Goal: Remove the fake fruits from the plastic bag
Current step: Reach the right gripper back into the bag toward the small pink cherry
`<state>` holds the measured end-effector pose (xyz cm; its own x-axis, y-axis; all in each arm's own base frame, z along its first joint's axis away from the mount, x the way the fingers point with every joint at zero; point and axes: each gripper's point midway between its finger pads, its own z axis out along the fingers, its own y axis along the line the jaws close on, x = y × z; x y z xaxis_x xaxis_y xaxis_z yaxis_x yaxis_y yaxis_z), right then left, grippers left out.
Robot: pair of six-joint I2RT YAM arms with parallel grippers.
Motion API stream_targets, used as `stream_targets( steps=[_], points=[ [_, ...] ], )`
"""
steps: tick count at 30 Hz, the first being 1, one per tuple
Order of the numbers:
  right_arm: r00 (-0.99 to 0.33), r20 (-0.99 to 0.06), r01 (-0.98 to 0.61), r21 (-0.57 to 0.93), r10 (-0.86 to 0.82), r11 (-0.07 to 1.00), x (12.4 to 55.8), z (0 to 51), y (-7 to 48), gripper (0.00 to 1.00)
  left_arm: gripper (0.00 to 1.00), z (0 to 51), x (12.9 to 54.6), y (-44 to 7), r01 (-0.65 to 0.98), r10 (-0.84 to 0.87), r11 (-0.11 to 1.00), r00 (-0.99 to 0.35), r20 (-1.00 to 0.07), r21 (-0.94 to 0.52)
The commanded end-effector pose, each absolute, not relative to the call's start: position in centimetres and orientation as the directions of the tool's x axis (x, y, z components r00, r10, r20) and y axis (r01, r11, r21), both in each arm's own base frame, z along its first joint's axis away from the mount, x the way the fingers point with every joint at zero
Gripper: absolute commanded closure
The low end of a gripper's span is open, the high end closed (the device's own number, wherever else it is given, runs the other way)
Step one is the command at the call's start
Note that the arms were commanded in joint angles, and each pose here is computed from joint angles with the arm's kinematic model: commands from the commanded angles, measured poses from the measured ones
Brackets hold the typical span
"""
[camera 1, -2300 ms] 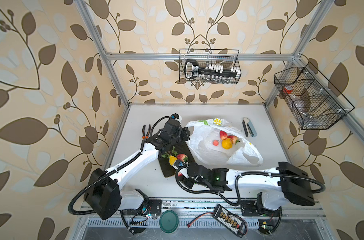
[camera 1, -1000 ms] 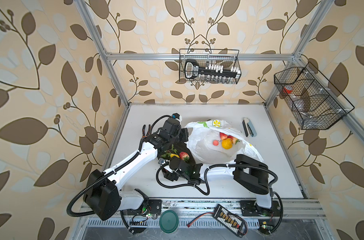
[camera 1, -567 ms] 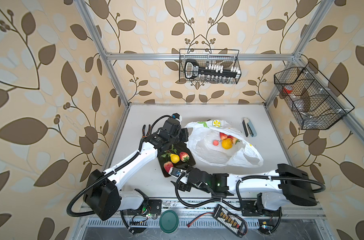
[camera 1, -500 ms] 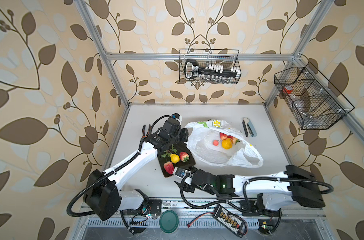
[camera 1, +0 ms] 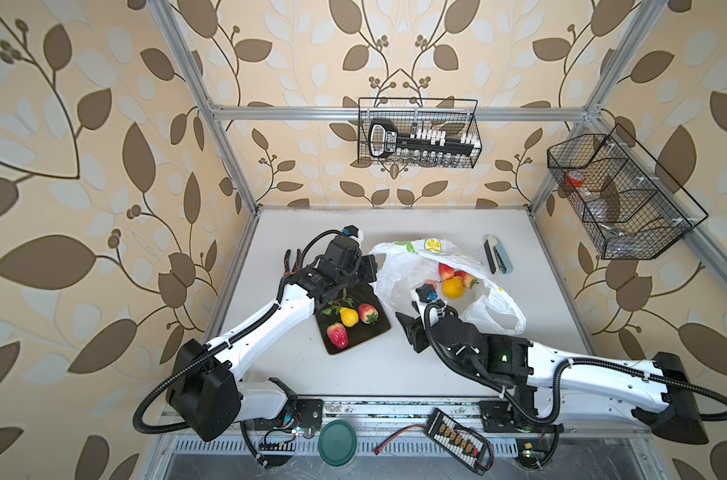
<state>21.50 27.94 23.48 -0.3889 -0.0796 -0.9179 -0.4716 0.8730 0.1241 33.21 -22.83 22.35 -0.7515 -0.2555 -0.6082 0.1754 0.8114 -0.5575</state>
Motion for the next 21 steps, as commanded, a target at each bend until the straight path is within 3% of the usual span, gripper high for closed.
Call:
stream_targets(
  steps=[1,9,13,21],
  points=[
    [-0.473,-0.880,-0.317,0.211,0.038,0.925,24.1,22.9,26.1,0.51,1.00,24.4,33.0,-22.8,0.198,-0.294,0.774,-0.728,-0.619,-0.601],
    [-0.627,-0.772,-0.037,0.167,0.107,0.985,30.2,15.8,22.1,0.50,1.00,24.4,32.5,-23.1,0.194,-0.306,0.754,-0.741,-0.597,-0.627],
    [-0.647,-0.749,0.076,0.124,0.144,0.989,32.8,13.3,20.8,0.40,1.00,24.4,32.4,-23.3,0.196,-0.309,0.745,-0.745,-0.591,-0.637],
    [-0.635,-0.731,0.238,0.120,0.248,0.964,36.4,9.9,20.3,0.33,1.00,24.5,31.9,-23.5,0.202,-0.309,0.738,-0.748,-0.588,-0.644]
  ],
)
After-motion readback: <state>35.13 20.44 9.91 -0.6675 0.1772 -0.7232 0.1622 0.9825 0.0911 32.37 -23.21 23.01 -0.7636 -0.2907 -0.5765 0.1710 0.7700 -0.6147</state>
